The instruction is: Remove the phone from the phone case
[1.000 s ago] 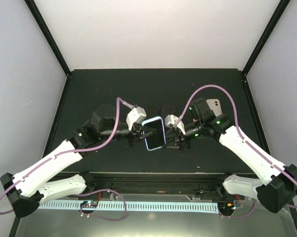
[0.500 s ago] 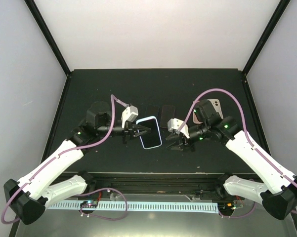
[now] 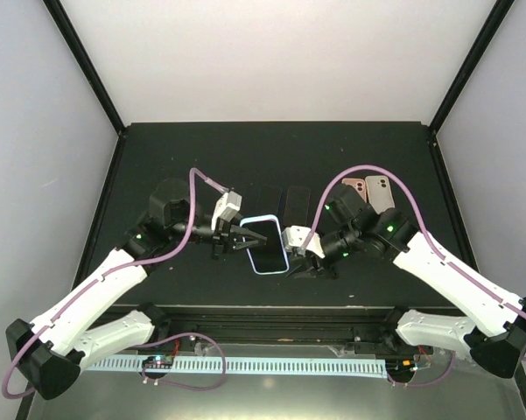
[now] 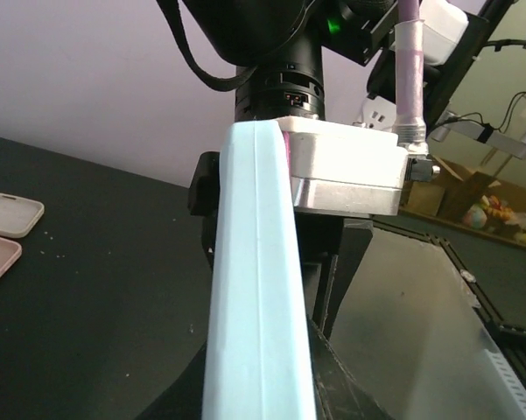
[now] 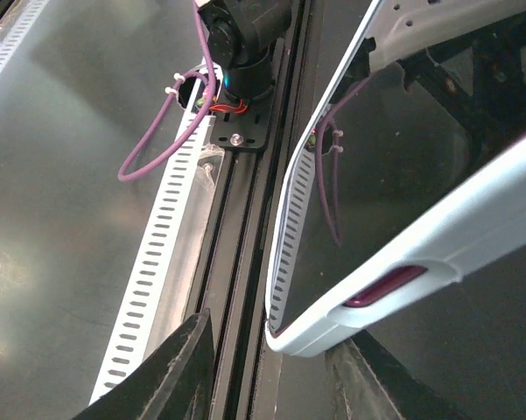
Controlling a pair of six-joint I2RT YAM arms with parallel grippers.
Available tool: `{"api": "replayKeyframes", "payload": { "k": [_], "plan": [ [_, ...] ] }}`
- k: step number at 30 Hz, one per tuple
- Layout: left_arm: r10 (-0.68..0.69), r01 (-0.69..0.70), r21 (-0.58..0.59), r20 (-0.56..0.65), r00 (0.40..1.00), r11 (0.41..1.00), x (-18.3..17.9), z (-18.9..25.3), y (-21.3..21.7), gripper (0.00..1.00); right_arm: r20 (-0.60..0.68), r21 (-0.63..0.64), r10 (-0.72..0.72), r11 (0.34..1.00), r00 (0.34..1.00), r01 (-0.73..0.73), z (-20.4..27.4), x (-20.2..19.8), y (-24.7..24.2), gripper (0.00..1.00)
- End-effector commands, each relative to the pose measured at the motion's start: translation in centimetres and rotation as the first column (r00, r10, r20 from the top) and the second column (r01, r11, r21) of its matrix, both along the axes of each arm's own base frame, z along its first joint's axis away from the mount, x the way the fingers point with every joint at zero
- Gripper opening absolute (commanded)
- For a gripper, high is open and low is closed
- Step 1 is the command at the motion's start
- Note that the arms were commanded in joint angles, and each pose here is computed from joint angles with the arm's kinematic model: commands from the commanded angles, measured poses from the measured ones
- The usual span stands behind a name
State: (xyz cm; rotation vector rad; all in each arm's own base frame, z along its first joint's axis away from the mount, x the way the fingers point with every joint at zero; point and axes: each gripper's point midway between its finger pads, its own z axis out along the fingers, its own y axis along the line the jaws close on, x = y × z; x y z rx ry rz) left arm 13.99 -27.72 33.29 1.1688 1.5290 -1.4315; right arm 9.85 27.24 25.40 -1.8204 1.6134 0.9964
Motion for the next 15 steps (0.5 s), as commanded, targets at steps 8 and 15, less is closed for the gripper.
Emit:
{"api": "replayKeyframes", "payload": {
  "k": [8,15],
  "plan": [
    [-0.007,0.012,-0.058,0.081,0.997,0.998,-0.33,2.32,0.55,0.01,0.007,0.049,0.03,0.998,1.0,-0.03,1.66,-0.91,0.52,0.28],
    [-0.006,0.009,-0.053,0.07,0.998,0.999,-0.12,2.13,0.47,0.02,0.032,0.056,0.017,0.998,0.999,-0.018,1.68,-0.31,0.84,0.07]
  ]
}}
